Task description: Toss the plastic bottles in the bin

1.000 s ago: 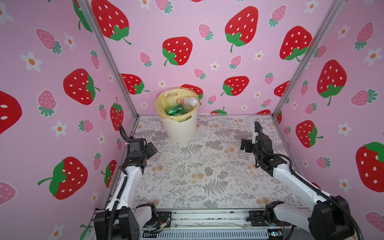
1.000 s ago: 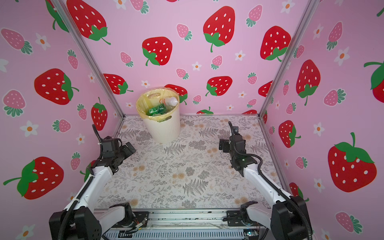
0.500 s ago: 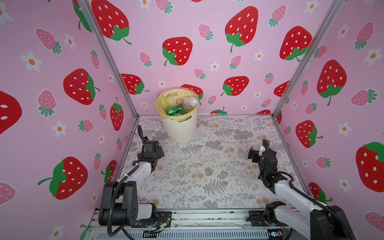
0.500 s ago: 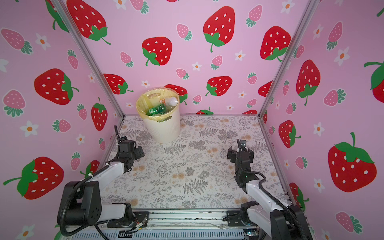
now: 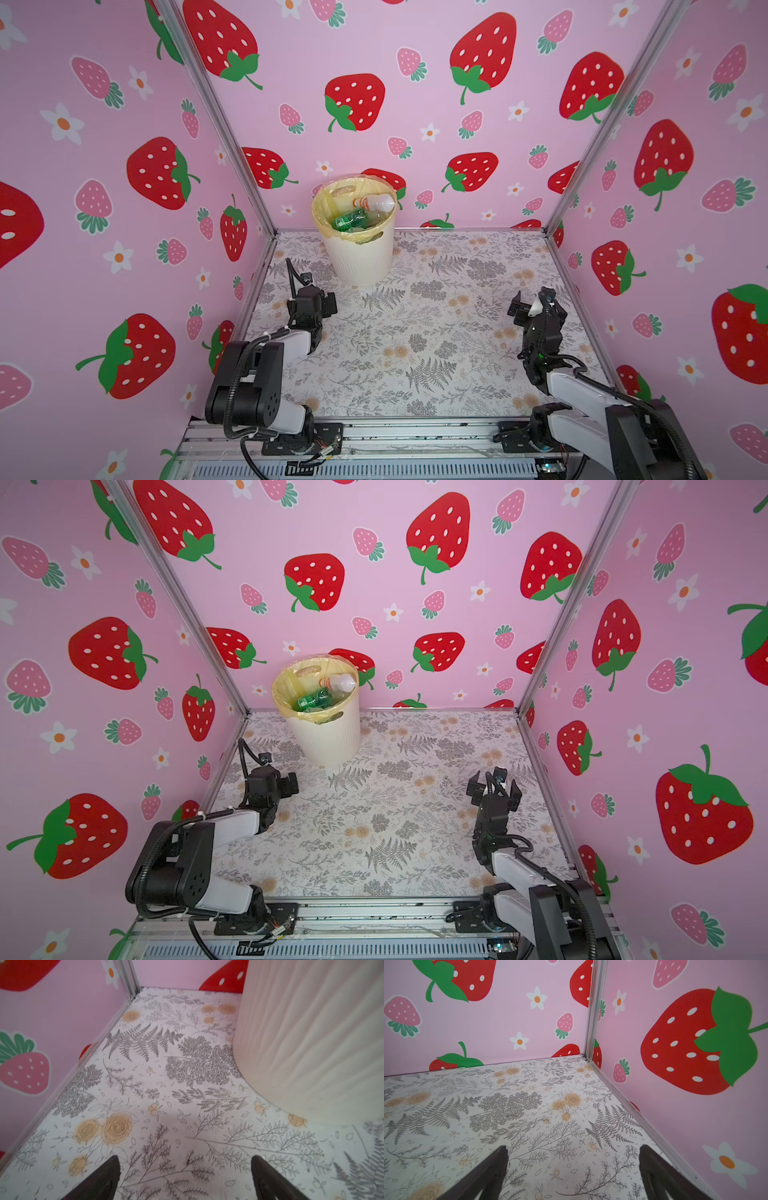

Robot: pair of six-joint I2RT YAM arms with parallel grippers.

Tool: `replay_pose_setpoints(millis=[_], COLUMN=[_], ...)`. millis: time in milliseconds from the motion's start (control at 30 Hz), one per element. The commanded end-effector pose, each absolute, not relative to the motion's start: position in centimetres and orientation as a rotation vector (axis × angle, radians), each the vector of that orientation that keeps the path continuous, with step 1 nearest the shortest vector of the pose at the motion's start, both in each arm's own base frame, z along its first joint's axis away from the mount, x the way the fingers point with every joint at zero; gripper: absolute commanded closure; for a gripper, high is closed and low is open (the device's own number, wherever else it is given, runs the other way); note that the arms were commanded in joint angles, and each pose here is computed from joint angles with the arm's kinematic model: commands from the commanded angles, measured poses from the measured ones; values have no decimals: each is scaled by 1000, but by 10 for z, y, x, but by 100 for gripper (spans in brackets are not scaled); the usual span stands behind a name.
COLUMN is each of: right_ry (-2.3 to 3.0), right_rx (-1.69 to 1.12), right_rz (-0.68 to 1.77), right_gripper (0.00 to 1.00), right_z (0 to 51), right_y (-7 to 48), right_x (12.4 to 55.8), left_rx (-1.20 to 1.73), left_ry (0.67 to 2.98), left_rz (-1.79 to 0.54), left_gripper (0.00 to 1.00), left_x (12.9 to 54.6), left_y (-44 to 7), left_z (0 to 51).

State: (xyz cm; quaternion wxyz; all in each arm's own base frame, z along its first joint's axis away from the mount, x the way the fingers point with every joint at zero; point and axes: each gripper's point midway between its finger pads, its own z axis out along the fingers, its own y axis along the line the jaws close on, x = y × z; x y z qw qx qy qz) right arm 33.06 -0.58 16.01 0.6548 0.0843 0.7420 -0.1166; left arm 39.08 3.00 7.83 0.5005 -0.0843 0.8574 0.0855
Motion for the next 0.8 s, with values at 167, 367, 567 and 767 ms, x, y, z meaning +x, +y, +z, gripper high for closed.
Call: replay_pose_setpoints(millis=[167, 367, 567, 767], right_ry=[1608, 1574, 1542, 1546], right_rx=[211, 153, 104, 16], right_rz=[-248, -243, -237, -215], right_gripper=[1, 1, 1, 1], right_z=[161, 160, 162, 150], right_y=[-11, -6, -3, 10], right_x=[330, 332, 330, 341], left_rx=[-194, -201, -158, -156], left_ry=[1986, 1986, 1982, 1984], left_rz=[153, 147, 139, 135], left_gripper=[1, 1, 1, 1], left_x=[400, 400, 401, 400], left_y=[30, 31, 25, 24], left_z=[90, 89, 86, 86])
